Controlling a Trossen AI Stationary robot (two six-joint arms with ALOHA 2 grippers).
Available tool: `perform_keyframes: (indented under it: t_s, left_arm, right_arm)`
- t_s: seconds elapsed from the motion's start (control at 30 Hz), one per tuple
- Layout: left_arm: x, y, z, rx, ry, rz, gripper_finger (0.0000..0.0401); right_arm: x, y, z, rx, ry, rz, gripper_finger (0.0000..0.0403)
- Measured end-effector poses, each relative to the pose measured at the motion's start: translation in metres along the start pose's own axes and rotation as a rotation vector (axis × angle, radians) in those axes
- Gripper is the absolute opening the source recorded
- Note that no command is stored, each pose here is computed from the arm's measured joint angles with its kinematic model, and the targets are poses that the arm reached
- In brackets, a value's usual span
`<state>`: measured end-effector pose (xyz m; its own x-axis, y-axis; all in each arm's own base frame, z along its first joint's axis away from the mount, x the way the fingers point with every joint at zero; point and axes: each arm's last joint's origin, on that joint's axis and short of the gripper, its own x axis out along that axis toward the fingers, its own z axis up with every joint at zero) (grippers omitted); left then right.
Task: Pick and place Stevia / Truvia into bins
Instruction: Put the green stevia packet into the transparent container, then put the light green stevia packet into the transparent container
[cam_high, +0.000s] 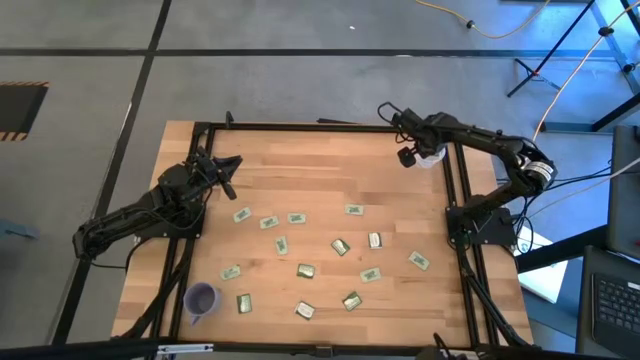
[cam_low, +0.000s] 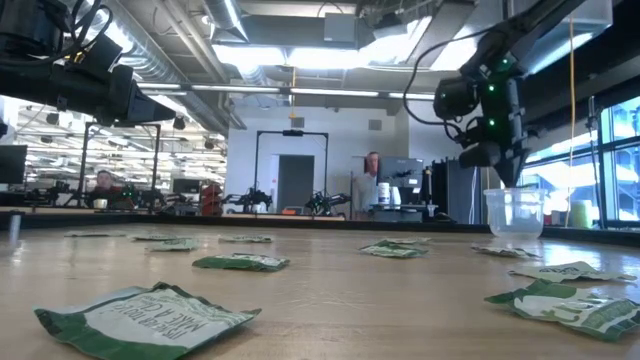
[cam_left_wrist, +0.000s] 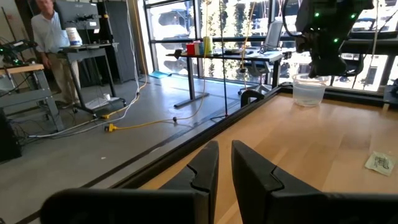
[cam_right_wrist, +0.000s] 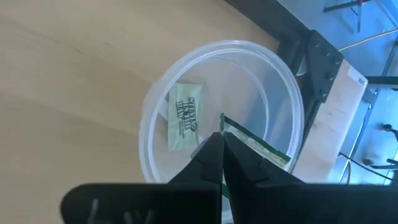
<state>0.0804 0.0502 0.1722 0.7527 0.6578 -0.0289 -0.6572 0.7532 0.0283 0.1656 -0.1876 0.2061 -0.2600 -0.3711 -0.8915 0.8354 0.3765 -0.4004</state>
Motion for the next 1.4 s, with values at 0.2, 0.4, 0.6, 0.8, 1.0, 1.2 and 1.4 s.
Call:
perform_keyframes:
  t_s: [0.2,0.4,0.6,0.8,1.0,1.2,1.4]
  left_arm:
    - [0.000,0.000,0.000,0.000,0.000,0.000,0.0040]
    - [0.000,0.000,0.000,0.000,0.000,0.000,0.0040]
    - [0.000,0.000,0.000,0.000,0.000,0.000,0.0040]
    - [0.000,0.000,0.000,0.000,0.000,0.000,0.0040]
    - [0.000,0.000,0.000,0.000,0.000,0.000,0.0040]
    - [0.000,0.000,0.000,0.000,0.000,0.000,0.0040]
    - [0.000,0.000,0.000,0.000,0.000,0.000,0.0040]
  right_arm:
    - [0.011,0.003,-0.005,0.008,-0.006,0.003,0.0010]
    - [0.014,0.004,-0.007,0.006,-0.001,0.002,0.0010]
    - [0.014,0.004,-0.006,0.016,-0.012,0.005,0.0010]
    - [0.014,0.004,-0.006,0.012,-0.013,0.004,0.0010]
    - [0.014,0.004,-0.006,0.008,-0.013,0.003,0.0028]
    - [0.014,0.004,-0.006,-0.001,-0.014,0.004,0.0076]
    - [-0.010,0.000,-0.001,-0.003,-0.092,0.026,0.0096]
